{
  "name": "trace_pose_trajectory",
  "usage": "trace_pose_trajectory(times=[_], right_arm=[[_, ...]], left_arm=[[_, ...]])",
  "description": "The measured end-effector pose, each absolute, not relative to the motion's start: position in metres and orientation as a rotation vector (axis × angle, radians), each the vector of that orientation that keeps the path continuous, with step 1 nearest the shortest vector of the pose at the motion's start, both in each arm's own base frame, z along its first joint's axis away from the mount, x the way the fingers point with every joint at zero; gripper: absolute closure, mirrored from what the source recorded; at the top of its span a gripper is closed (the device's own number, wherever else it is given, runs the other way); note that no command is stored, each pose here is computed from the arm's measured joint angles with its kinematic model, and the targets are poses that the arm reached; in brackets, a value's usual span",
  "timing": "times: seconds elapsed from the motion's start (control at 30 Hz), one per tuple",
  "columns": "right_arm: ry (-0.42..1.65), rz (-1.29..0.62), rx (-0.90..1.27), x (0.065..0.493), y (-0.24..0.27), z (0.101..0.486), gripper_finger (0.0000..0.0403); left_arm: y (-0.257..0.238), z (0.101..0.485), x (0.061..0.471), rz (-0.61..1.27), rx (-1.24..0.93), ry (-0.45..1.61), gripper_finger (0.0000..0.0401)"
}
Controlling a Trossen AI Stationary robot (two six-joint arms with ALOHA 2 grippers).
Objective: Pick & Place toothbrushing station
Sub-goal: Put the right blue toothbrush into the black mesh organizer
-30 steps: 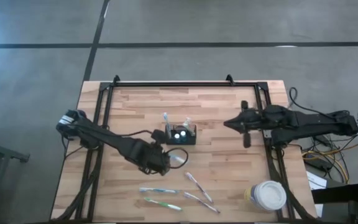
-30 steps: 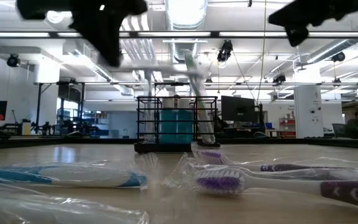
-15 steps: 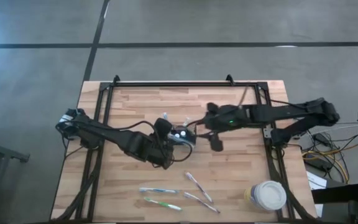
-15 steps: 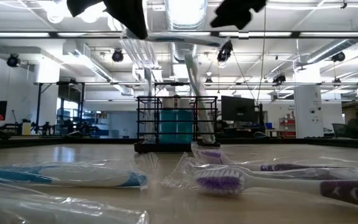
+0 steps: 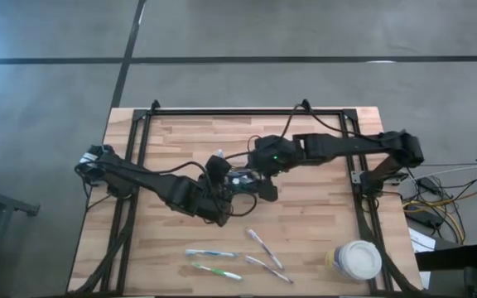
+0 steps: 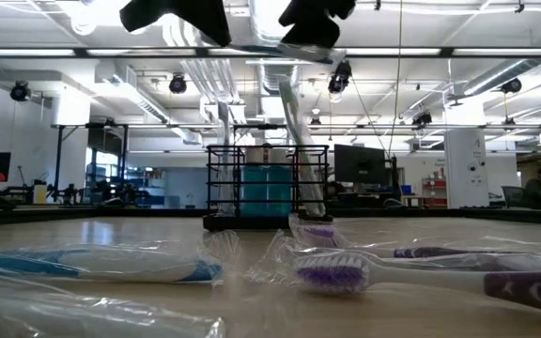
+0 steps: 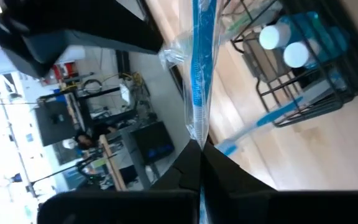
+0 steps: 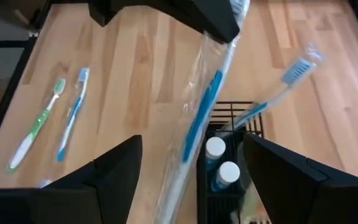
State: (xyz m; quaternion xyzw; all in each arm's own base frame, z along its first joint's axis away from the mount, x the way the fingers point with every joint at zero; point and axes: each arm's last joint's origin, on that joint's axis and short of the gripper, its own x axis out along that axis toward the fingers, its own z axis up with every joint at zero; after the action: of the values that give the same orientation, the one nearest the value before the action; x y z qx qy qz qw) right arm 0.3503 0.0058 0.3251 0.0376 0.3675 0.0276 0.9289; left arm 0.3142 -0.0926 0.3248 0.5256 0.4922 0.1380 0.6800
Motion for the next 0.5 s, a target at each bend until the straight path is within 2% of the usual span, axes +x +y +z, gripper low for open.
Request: trace_pose_trajectory(times=[0.2,0.5], right_arm=[[0.767,0.071,0.116,0.354,0.0,0.325,0.0147],[0.783,0.059,0.127,0.351,-0.004,0.325,0.0198]], left_arm=[[-0.094,0.324,0.319,0.329,1.238,1.092,0.0398],[-0.097,0.328,0.328,0.346,1.297,1.032,0.0398]])
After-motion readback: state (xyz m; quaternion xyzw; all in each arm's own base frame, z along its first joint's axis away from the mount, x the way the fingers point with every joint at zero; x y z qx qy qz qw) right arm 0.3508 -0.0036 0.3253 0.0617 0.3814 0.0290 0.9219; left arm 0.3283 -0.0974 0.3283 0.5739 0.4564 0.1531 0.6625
